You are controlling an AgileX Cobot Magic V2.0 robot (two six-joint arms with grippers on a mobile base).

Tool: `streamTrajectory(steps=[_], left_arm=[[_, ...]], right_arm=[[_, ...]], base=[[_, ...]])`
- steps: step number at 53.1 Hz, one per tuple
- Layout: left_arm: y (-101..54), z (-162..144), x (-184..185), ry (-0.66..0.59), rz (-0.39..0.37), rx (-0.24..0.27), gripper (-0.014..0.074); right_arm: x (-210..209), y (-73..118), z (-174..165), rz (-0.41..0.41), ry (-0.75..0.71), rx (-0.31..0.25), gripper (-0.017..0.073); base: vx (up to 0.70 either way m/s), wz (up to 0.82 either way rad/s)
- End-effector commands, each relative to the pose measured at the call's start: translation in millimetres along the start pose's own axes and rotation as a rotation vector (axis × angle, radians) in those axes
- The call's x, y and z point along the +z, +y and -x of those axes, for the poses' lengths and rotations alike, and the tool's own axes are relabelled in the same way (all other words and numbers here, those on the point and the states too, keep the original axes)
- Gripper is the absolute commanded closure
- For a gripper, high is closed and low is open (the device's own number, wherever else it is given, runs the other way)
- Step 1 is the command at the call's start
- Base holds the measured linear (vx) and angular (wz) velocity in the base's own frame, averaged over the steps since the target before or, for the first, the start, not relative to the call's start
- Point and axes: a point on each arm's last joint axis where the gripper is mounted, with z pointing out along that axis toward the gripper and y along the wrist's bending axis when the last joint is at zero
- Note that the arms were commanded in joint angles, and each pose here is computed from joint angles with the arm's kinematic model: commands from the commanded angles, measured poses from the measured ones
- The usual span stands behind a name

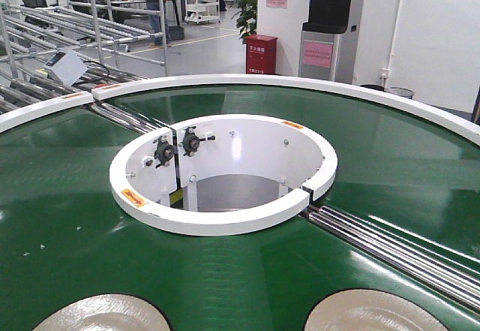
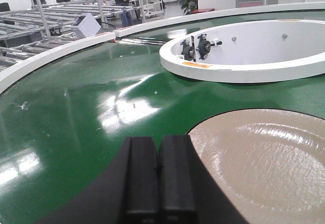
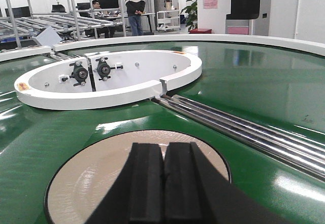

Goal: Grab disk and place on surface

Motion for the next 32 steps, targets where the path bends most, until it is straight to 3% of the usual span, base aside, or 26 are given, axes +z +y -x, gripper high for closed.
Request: streamTrajectory(steps=[1,32], left_arm=[[0.2,3.5,-0.5,-0.078,0.001,-0.011,0.0593],[0.2,3.5,-0.5,-0.078,0.001,-0.011,0.0593]], right_arm=[[-0.4,0.6,1.6,0.01,-0.077,-0.01,0.0568],[-0.4,0.6,1.6,0.01,-0.077,-0.01,0.0568]], base=[[0.0,0.0],[0.0,0.0]])
